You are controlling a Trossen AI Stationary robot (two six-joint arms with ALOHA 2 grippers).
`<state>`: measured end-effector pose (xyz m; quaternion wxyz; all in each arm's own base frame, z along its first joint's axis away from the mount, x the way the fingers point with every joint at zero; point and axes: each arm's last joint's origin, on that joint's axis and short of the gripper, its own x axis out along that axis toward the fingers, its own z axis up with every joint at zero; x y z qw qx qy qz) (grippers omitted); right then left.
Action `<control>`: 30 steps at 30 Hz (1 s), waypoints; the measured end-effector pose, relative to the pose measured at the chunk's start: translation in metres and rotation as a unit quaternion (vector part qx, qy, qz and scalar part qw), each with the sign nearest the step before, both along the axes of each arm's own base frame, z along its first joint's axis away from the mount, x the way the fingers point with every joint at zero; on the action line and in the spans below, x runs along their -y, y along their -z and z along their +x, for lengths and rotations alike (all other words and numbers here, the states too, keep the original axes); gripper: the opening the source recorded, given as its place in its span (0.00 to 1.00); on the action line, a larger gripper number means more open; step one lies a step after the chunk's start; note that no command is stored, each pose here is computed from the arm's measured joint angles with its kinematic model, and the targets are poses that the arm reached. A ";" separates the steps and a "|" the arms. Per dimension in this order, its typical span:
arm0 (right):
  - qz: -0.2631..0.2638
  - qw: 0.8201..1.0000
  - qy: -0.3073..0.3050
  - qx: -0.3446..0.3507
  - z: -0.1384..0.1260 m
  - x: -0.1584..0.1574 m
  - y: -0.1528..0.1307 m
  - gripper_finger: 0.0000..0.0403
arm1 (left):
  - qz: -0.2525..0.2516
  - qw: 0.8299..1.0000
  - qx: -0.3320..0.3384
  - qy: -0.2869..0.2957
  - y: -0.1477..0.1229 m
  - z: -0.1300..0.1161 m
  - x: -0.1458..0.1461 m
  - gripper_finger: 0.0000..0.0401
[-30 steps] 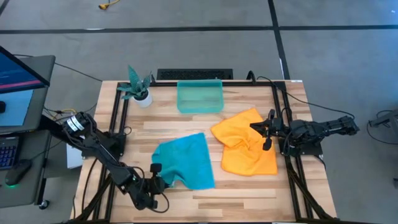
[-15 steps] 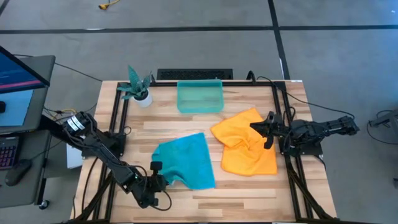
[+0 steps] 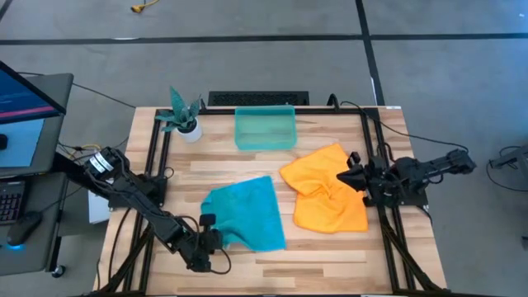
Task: Roll microfiber towels into tight, uniform cylinder then place into a basket
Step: Roll the blue microfiber cloth
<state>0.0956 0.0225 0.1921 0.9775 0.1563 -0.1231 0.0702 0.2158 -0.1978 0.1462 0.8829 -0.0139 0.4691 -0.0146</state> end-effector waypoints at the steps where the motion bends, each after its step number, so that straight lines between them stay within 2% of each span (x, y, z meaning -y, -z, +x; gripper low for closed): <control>1: -0.004 1.000 -0.004 0.014 0.000 -0.001 -0.003 0.13 | -0.002 1.000 -0.002 -0.001 0.000 0.000 0.000 0.01; 7: -0.007 0.998 -0.026 0.054 0.001 -0.008 -0.012 0.13 | -0.004 1.000 -0.002 -0.007 -0.006 -0.003 -0.003 0.01; 12: -0.016 0.999 -0.041 0.027 0.011 -0.015 -0.021 0.13 | 0.014 1.000 0.007 -0.011 -0.008 -0.003 -0.005 0.01; 16: -0.043 0.997 -0.054 -0.013 0.025 -0.026 -0.030 0.13 | 0.016 1.000 0.008 -0.013 -0.008 -0.003 -0.005 0.01; 19: -0.082 0.994 -0.066 -0.038 0.039 -0.037 -0.038 0.13 | 0.019 1.000 0.011 -0.013 -0.008 -0.004 -0.005 0.01; 22: -0.147 0.984 -0.078 -0.064 0.055 -0.052 -0.043 0.13 | 0.019 1.000 0.011 -0.014 -0.008 -0.004 -0.005 0.01; 26: -0.254 0.958 -0.094 -0.096 0.074 -0.072 -0.044 0.13 | 0.023 1.000 0.011 -0.008 -0.008 -0.004 -0.005 0.01; 30: -0.293 0.942 -0.108 -0.121 0.093 -0.089 -0.044 0.13 | 0.026 1.000 0.011 -0.005 -0.008 -0.004 -0.005 0.01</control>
